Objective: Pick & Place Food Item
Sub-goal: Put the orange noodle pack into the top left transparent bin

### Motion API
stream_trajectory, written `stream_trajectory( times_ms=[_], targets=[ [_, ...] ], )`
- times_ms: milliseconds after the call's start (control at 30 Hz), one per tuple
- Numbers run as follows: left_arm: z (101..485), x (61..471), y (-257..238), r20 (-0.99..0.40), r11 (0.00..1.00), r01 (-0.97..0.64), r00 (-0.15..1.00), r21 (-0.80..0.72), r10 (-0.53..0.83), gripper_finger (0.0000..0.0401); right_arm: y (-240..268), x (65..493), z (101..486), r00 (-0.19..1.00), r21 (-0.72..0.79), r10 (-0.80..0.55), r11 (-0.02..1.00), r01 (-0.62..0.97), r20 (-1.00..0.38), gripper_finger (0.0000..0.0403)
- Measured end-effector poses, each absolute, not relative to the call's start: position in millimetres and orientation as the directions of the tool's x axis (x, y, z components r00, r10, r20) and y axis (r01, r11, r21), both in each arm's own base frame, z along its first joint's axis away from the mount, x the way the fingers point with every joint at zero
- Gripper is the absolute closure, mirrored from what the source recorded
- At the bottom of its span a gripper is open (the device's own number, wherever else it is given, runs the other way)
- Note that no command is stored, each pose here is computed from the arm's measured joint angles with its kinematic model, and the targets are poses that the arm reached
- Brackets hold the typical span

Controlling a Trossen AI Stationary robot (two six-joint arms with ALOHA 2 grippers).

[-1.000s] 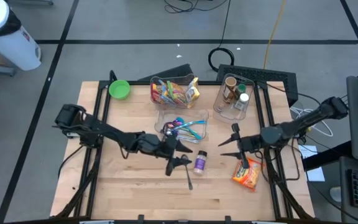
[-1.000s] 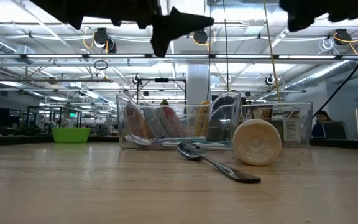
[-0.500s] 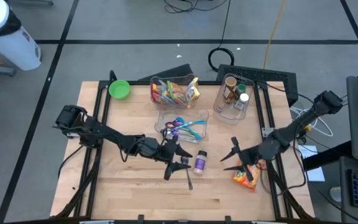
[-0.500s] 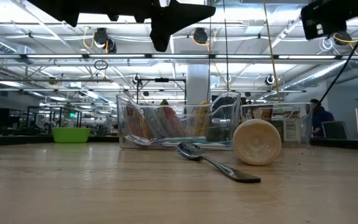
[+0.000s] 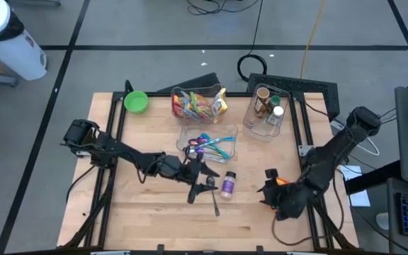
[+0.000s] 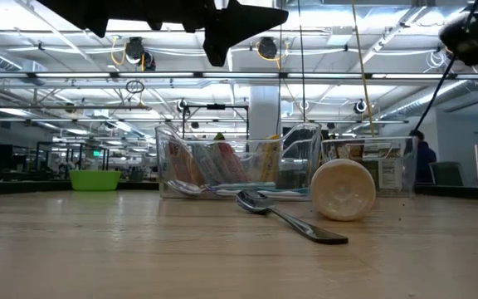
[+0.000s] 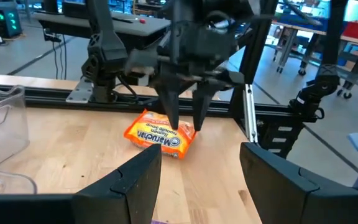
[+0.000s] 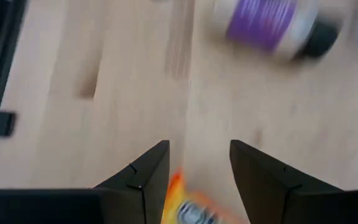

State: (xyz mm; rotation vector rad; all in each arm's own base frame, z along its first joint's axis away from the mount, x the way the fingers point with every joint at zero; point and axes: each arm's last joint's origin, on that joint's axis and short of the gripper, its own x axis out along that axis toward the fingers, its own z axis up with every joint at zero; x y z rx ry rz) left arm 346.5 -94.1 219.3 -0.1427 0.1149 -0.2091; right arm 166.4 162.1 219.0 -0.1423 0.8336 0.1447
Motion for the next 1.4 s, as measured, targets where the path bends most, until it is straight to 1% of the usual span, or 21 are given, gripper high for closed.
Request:
stream_trajectory(
  times_ms=[67, 167, 267, 433, 467, 600, 733, 933, 1167, 1400],
  targets=[
    [219, 347, -93, -0.098, 0.969, 0.195, 0.973, -0.153, -0.211, 0.0174, 165, 167, 215, 0.580, 0.002, 0.071, 0.993, -0.119, -0.812, 0.0243],
    [219, 347, -91, -0.098, 0.970, 0.189, 0.974, -0.154, -0.205, 0.0174, 167, 167, 204, 0.472, 0.087, 0.089, 0.996, -0.027, -0.877, 0.0243],
    [219, 348, -89, -0.098, 0.971, 0.184, 0.975, -0.155, -0.201, 0.0174, 167, 165, 194, 0.383, 0.097, 0.071, 0.994, 0.049, -0.921, 0.0243],
    [219, 348, -89, -0.099, 0.971, 0.185, 0.975, -0.153, -0.201, 0.0174, 165, 161, 184, 0.305, 0.035, -0.005, 0.992, 0.125, -0.952, 0.0243],
    [219, 348, -89, -0.099, 0.971, 0.185, 0.975, -0.153, -0.201, 0.0174, 165, 161, 184, 0.301, 0.038, -0.002, 0.991, 0.128, -0.954, 0.0243],
    [219, 348, -88, -0.100, 0.973, 0.184, 0.975, -0.136, -0.199, 0.0174, 169, 161, 184, 0.259, 0.106, 0.076, 0.989, 0.103, -0.963, 0.0243],
    [219, 348, -87, -0.101, 0.977, 0.181, 0.976, -0.115, -0.193, 0.0174, 170, 162, 184, 0.264, 0.130, 0.100, 0.987, 0.099, -0.960, 0.0243],
    [219, 349, -85, -0.105, 0.977, 0.175, 0.976, -0.120, -0.188, 0.0174, 176, 167, 184, 0.328, 0.191, 0.170, 0.981, 0.033, -0.929, 0.0243],
    [218, 349, -85, -0.107, 0.976, 0.175, 0.976, -0.127, -0.189, 0.0174, 170, 161, 169, 0.284, 0.179, 0.160, 0.983, 0.041, -0.945, 0.0243],
    [218, 349, -85, -0.107, 0.976, 0.174, 0.976, -0.127, -0.188, 0.0174, 169, 159, 163, 0.296, 0.192, 0.173, 0.981, 0.038, -0.939, 0.0243]
  ],
)
